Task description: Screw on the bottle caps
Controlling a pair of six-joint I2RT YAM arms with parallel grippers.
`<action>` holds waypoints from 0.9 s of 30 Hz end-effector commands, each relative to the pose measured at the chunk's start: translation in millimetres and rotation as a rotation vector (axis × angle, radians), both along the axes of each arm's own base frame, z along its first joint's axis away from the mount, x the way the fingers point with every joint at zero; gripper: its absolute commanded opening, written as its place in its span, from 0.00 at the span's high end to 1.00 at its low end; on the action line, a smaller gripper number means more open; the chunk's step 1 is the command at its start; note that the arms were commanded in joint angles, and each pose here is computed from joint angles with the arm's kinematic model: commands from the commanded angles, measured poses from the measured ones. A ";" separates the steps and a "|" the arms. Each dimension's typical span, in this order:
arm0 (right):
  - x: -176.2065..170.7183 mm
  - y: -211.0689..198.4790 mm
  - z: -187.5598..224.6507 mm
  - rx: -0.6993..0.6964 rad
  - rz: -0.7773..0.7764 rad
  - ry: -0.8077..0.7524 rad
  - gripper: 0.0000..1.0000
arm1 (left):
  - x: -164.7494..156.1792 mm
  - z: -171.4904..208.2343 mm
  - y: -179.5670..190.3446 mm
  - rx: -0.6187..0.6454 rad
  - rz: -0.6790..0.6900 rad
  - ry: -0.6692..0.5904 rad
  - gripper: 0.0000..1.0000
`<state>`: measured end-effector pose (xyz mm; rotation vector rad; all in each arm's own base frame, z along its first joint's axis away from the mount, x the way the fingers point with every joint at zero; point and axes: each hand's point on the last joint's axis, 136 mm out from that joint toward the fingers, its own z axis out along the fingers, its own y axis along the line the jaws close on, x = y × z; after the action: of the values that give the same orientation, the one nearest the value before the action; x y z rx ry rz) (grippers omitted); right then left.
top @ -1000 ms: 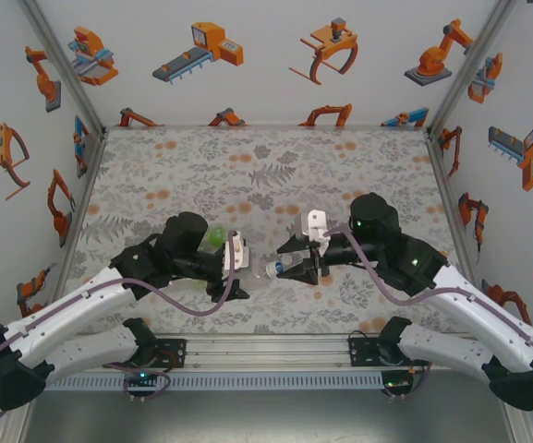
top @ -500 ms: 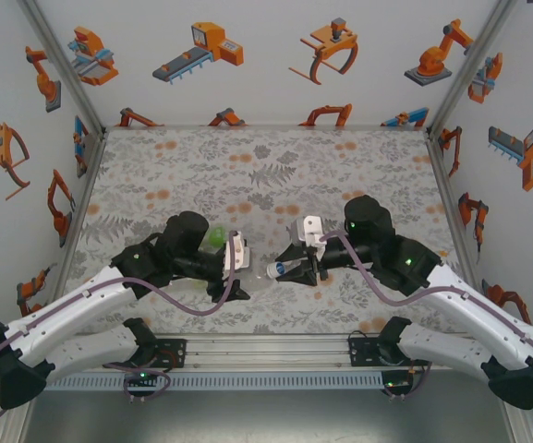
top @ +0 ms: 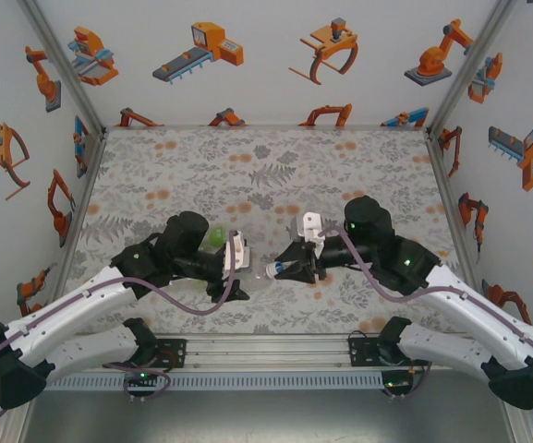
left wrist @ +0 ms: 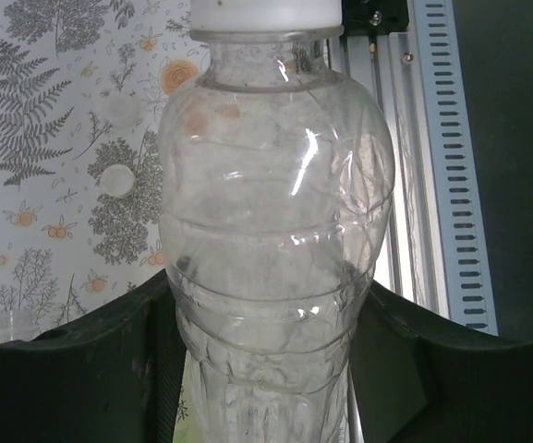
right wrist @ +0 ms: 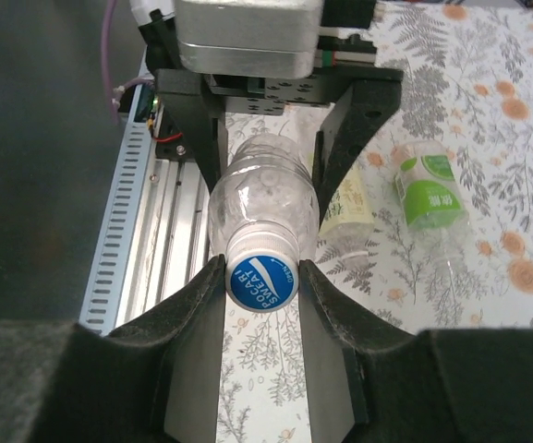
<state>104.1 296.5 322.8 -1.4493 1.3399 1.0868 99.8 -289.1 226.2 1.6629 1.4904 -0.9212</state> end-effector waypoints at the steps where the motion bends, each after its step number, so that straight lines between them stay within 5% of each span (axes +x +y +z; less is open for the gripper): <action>1: 32.4 3.6 3.4 0.045 -0.230 0.192 1.00 | 6.0 16.3 -3.0 -0.029 0.015 -0.051 1.00; 8: 79.0 -7.1 -25.8 0.098 -0.695 0.880 1.00 | 36.8 10.3 -0.4 0.004 0.173 -0.124 1.00; 11: 86.2 -24.4 -62.5 0.008 -0.973 1.222 1.00 | 47.9 5.7 1.5 0.017 0.225 -0.155 1.00; 14: 82.5 -22.0 -80.9 -0.015 -1.044 1.416 1.00 | 55.4 4.0 1.9 0.024 0.258 -0.174 1.00; 17: 87.5 -12.7 -76.7 0.070 -1.013 1.493 1.00 | 57.4 4.6 0.7 0.022 0.261 -0.181 1.00; 27: 93.2 -13.6 -60.5 0.058 -1.018 1.400 1.00 | 53.2 4.8 0.7 0.018 0.244 -0.171 1.00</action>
<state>195.4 283.2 256.6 0.3872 2.4598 1.3419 154.0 -277.4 208.2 1.5243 1.6435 -0.5751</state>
